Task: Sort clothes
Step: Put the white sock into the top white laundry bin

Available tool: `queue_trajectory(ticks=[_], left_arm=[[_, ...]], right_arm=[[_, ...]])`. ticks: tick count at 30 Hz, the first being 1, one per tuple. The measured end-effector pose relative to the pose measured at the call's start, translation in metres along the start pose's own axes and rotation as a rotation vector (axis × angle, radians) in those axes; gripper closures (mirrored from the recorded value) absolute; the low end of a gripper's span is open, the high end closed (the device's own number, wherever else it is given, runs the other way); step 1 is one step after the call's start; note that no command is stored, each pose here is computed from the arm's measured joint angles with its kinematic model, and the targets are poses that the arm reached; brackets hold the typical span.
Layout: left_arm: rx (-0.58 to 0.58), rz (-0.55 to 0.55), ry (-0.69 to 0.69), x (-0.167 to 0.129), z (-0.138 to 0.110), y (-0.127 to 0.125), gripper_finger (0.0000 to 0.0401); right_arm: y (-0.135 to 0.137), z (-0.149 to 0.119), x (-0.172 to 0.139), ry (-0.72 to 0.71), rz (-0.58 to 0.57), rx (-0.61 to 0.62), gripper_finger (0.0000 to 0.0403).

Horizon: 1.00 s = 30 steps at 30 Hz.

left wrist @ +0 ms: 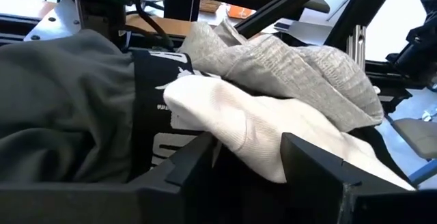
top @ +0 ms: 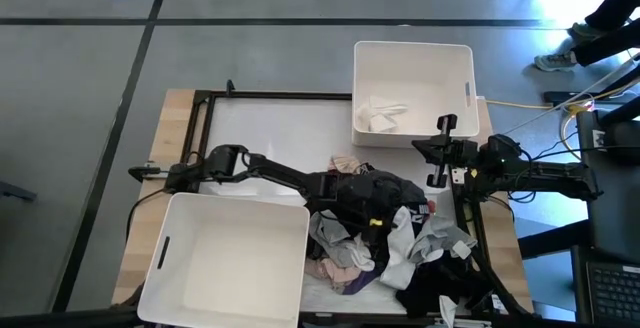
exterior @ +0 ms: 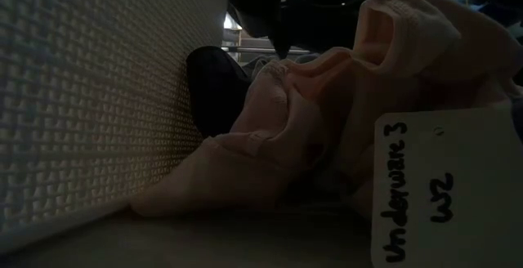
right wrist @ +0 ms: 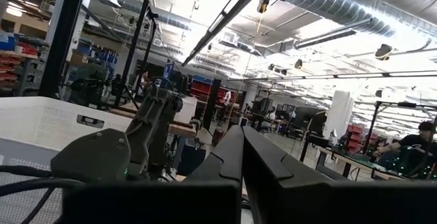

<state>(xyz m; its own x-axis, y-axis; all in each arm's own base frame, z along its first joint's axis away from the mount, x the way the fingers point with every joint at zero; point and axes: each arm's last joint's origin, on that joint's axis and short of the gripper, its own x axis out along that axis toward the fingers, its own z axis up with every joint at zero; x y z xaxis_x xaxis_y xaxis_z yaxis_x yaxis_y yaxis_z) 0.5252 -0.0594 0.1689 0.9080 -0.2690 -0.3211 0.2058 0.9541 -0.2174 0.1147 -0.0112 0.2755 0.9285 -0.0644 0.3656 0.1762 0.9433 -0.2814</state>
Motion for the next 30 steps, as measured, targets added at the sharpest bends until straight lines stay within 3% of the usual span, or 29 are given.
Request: queue_trajectory(ticks=[7,18,24,30], left_arm=[[0.087,-0.004,-0.025,-0.006,0.012,-0.004,0.0286],[0.189,-0.001,-0.007,-0.005,0.009,-0.004,0.0391],[0.287,0.016,0.001,-0.006,0.009,-0.003,0.0395],[0.392,0.124,0.037,-0.02,0.026,-0.004,0.0395]], right_arm=[[0.0,0.0,0.0,0.001,0.0,0.0,0.0393],[0.0,0.0,0.0,0.001,0.0,0.0,0.0393],[0.0,0.0,0.0,0.001,0.0,0.0,0.0393],[0.0,0.0,0.0,0.001,0.0,0.0,0.0393]])
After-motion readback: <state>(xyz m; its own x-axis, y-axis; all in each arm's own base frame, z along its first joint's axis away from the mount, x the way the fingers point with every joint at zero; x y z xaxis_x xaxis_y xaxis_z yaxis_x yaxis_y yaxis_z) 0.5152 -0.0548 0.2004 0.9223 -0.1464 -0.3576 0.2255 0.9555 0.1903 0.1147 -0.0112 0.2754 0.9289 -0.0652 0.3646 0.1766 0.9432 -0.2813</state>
